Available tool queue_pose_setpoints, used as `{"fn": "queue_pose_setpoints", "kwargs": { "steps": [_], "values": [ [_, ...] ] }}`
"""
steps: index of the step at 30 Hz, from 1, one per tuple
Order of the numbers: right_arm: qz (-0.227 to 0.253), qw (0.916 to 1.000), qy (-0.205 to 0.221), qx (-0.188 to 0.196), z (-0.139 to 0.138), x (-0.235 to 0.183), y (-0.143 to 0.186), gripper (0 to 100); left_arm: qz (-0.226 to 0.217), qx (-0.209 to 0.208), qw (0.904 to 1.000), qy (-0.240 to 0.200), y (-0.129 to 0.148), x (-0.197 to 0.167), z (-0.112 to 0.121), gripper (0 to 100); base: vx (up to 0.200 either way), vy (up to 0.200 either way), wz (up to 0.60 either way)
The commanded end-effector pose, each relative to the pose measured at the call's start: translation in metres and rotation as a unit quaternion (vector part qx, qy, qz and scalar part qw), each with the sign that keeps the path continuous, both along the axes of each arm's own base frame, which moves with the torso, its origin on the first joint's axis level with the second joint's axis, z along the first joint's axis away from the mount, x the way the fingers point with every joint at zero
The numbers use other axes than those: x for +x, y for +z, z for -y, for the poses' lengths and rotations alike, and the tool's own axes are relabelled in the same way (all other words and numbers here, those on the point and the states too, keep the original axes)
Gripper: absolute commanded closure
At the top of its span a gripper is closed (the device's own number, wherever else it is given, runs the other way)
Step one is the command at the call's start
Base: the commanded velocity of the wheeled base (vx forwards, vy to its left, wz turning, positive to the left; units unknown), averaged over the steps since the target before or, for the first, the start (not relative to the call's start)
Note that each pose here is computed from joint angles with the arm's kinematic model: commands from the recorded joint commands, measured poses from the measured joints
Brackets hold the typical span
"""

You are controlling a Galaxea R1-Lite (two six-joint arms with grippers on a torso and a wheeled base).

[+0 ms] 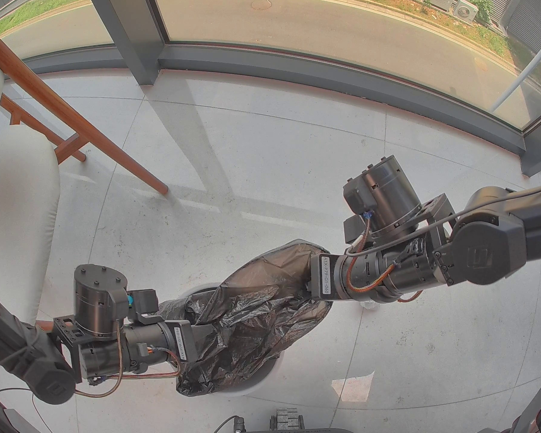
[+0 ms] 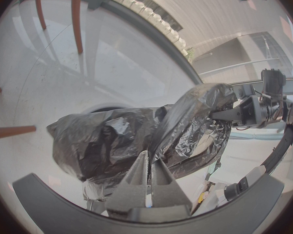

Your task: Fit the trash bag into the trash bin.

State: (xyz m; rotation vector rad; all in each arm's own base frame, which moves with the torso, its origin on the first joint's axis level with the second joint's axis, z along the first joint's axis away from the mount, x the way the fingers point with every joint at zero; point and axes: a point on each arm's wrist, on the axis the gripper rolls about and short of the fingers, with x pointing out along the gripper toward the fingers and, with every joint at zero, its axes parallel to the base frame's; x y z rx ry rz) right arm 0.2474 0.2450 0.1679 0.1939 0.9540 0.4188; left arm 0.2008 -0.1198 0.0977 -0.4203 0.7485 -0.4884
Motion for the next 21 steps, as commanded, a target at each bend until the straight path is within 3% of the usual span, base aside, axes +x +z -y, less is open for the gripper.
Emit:
{"fn": "queue_pose_setpoints", "kwargs": {
  "steps": [1, 14, 21],
  "values": [
    [-0.012, 0.9995, 0.015, -0.026, 0.018, -0.015, -0.008, 100, 0.028, -0.071, 0.9971, 0.009, 0.084, -0.025, -0.016, 100, 0.0, 0.0, 0.0],
    [-0.026, 0.9983, 0.038, -0.035, 0.016, -0.032, -0.013, 100, -0.025, -0.044, 0.9987, 0.009, 0.077, -0.035, -0.021, 100, 0.0, 0.0, 0.0],
    [-0.052, 0.9947, 0.063, -0.063, 0.002, -0.04, -0.038, 100, -0.052, -0.028, 0.9982, 0.01, 0.062, -0.04, -0.024, 100, 0.0, 0.0, 0.0]
  ]
}}
